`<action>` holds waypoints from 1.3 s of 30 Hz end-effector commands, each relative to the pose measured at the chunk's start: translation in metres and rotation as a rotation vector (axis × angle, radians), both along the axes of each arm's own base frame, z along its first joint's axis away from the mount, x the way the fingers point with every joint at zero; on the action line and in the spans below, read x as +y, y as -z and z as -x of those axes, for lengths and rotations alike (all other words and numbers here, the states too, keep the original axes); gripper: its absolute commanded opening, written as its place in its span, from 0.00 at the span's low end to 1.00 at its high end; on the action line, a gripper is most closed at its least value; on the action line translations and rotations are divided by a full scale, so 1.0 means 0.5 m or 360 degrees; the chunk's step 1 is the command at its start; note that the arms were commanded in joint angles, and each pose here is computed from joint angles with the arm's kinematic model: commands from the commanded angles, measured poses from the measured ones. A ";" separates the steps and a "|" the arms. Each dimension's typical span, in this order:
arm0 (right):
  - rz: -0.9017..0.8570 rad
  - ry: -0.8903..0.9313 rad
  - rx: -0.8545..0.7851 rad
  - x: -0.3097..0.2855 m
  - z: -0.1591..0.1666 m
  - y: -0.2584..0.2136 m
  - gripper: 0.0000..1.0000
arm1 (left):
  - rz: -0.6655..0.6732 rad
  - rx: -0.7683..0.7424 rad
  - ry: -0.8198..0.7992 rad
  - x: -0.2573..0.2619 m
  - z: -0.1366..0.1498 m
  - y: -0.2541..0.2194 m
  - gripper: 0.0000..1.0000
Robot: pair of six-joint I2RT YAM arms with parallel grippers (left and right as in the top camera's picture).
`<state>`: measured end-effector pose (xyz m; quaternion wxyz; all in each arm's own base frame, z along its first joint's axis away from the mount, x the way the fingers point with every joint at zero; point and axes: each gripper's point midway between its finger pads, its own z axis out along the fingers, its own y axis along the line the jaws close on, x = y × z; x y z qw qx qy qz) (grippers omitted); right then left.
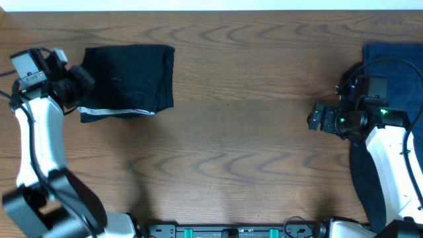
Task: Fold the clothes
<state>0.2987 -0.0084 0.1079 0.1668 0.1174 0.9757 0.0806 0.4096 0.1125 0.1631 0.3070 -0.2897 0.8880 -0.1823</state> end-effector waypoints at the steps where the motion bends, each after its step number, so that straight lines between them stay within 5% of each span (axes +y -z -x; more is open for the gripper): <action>1: 0.0017 -0.0009 -0.0005 -0.005 -0.001 -0.002 0.99 | 0.0014 -0.0047 -0.0009 -0.024 0.002 -0.034 0.08; 4: 0.0016 -0.0010 -0.0005 -0.005 -0.001 -0.002 0.99 | 0.0022 -0.0060 0.0007 -0.043 0.006 -0.050 0.26; 11: 0.0017 -0.0009 -0.0005 -0.005 -0.001 -0.002 0.99 | 0.0068 0.0054 0.0046 -0.074 0.031 -0.030 0.98; 39: 0.0016 -0.0010 -0.0005 -0.005 -0.001 -0.002 0.99 | 0.0081 0.0089 0.0045 -0.078 0.039 -0.024 0.98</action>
